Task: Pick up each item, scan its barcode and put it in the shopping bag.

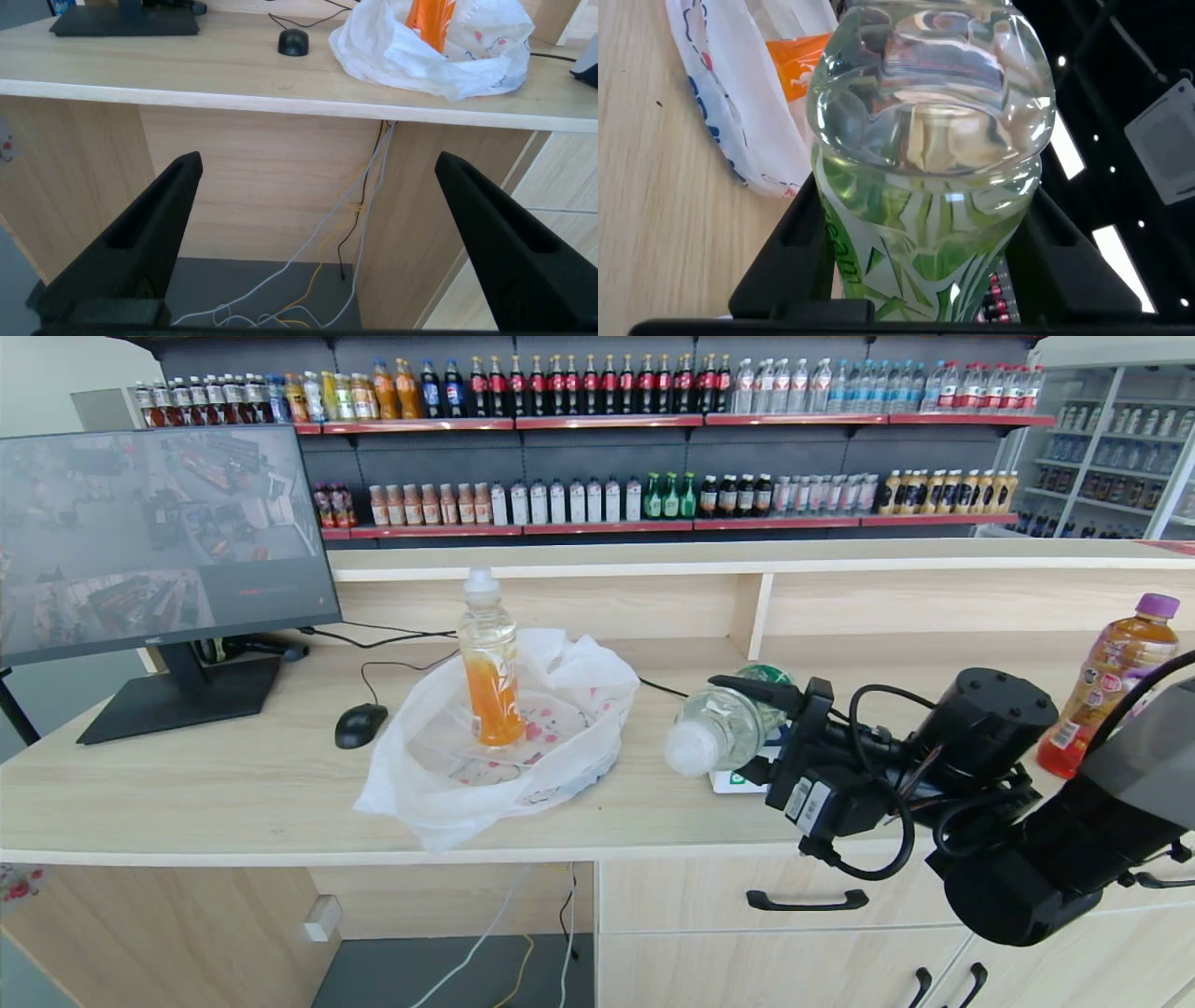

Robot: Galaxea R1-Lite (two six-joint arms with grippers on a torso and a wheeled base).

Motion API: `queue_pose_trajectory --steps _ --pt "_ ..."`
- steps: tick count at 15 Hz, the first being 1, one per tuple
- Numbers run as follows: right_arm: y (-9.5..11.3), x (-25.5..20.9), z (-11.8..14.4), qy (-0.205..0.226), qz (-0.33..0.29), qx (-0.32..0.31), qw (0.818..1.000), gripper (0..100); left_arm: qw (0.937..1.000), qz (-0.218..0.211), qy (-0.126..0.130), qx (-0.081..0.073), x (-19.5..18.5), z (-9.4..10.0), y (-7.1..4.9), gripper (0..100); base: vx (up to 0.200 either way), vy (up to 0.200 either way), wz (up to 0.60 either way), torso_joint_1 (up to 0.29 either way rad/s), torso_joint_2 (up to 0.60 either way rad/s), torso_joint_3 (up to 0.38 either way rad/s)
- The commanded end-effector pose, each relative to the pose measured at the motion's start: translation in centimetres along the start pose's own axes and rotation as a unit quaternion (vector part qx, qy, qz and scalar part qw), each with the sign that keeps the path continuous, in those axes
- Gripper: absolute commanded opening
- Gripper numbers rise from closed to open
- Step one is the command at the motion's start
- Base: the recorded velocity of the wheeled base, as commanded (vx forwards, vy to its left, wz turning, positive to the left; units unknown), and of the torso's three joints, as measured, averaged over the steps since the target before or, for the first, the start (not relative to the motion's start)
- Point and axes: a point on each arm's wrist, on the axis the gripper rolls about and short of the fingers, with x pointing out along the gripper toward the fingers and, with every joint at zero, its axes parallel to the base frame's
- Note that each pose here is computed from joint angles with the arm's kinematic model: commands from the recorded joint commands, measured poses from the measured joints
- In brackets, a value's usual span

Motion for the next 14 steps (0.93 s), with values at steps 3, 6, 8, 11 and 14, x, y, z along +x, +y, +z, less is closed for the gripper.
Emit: queue_pose_trajectory --steps 3,6,8,11,14 --pt "0.8 0.1 -0.3 -0.001 0.009 0.004 1.0 0 1.0 0.0 0.0 -0.001 0.0 0.0 0.0 100 0.0 0.0 0.0 0.0 0.0 0.0" --pt "0.9 0.1 -0.4 0.0 0.01 0.005 1.0 0 1.0 0.0 0.0 0.0 0.0 0.0 0.0 100 0.0 0.0 0.0 0.0 0.0 0.0" --pt "1.0 0.1 -0.4 0.001 0.011 0.006 1.0 0 1.0 0.0 0.0 0.0 0.0 0.0 0.0 100 0.0 0.0 0.0 0.0 0.0 0.0" --pt "1.1 0.1 -0.4 0.0 0.012 0.007 1.0 0 1.0 0.0 0.0 0.0 0.0 0.0 0.0 100 0.0 0.0 0.0 0.0 0.0 0.0" --pt "1.7 0.3 -0.5 -0.002 0.018 0.012 1.0 0 1.0 0.0 0.0 -0.001 0.0 0.0 0.0 100 0.0 0.0 0.0 0.0 0.0 0.0"
